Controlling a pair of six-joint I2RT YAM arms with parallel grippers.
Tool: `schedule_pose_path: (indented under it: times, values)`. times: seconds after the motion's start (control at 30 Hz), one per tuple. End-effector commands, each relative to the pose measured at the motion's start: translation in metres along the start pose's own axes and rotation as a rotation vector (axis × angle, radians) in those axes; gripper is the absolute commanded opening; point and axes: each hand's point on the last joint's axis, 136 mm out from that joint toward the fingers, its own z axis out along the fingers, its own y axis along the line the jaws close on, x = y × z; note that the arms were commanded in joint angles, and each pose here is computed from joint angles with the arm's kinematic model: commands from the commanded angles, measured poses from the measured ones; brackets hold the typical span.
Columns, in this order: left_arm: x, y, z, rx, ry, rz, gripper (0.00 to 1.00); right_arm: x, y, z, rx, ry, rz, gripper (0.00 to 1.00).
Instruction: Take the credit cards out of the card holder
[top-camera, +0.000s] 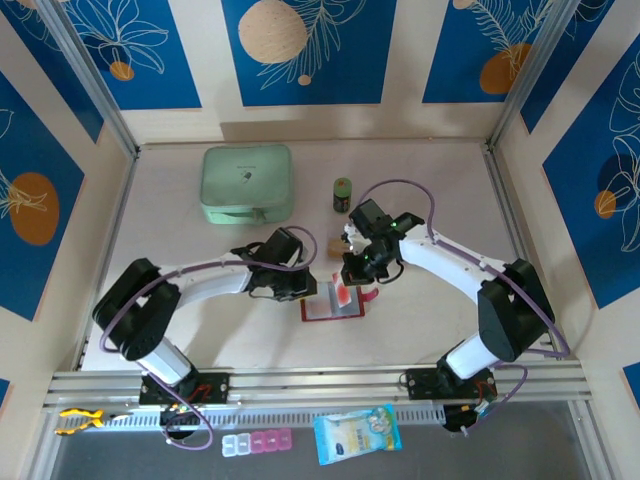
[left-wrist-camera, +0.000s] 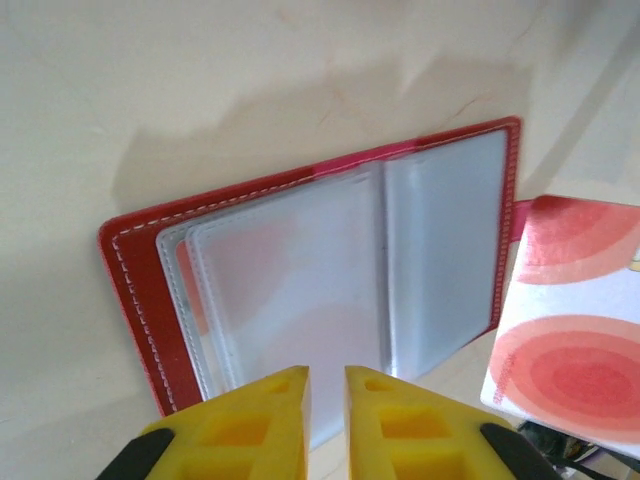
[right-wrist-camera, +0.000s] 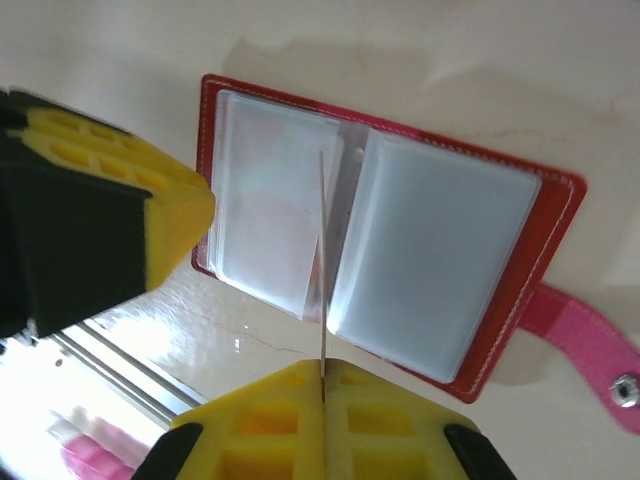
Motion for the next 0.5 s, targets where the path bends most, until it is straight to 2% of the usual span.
schedule_pose_path:
  times: [0.0,0.27,0.47]
  values:
    - [-0.008,0.004,-0.016,-0.016,-0.065,0.017,0.17,-0.001,0.002,-0.013,0.04,0.009,-0.235,0.0]
    - [-0.013,0.02,-0.033,-0.027,-0.113,-0.003,0.18,-0.015,-0.004,-0.026,0.142,-0.002,-0.736,0.0]
    - [-0.013,0.026,-0.037,-0.016,-0.126,-0.017,0.18,-0.036,-0.013,-0.042,0.238,0.018,-0.94,0.0]
